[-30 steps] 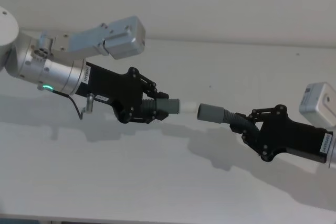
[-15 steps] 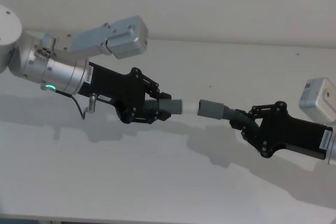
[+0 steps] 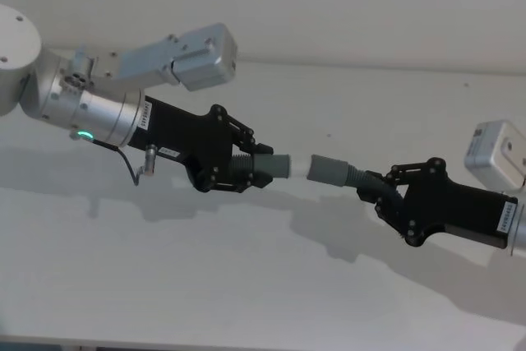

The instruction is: Use both hands to pick up one end of the pipe from the table, align the ends, and insert them.

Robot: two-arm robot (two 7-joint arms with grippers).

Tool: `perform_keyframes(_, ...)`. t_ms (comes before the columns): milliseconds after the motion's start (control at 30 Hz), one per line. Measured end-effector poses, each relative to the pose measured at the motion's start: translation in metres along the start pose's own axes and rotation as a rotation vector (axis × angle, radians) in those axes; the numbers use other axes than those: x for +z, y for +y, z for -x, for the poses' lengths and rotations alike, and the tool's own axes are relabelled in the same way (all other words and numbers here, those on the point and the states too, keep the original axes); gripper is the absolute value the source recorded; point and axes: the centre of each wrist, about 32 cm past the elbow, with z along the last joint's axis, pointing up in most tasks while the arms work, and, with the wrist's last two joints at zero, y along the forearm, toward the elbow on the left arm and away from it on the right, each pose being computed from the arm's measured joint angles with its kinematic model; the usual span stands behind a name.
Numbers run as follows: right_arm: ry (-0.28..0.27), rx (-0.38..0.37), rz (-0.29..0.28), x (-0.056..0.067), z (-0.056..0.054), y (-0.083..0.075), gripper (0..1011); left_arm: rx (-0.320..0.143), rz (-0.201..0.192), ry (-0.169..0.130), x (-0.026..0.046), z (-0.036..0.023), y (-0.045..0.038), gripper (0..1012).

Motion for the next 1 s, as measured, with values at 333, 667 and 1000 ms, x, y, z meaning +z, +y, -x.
perform_keyframes(333, -0.008, 0.012, 0.001, 0.0007, -0.0005, 0.0015, 175, 0.002, 0.002, -0.003, 0.0005, -0.0016, -0.0017, 360)
perform_keyframes(667, -0.012, 0.019, 0.000, 0.0010, -0.0007, 0.0022, 175, 0.003, 0.004, -0.005, 0.0009, -0.0025, -0.0025, 360)
perform_keyframes(1000, -0.015, 0.021, 0.000, 0.0013, -0.0008, 0.0024, 175, 0.004, 0.004, -0.005, 0.0009, -0.0027, -0.0028, 360)
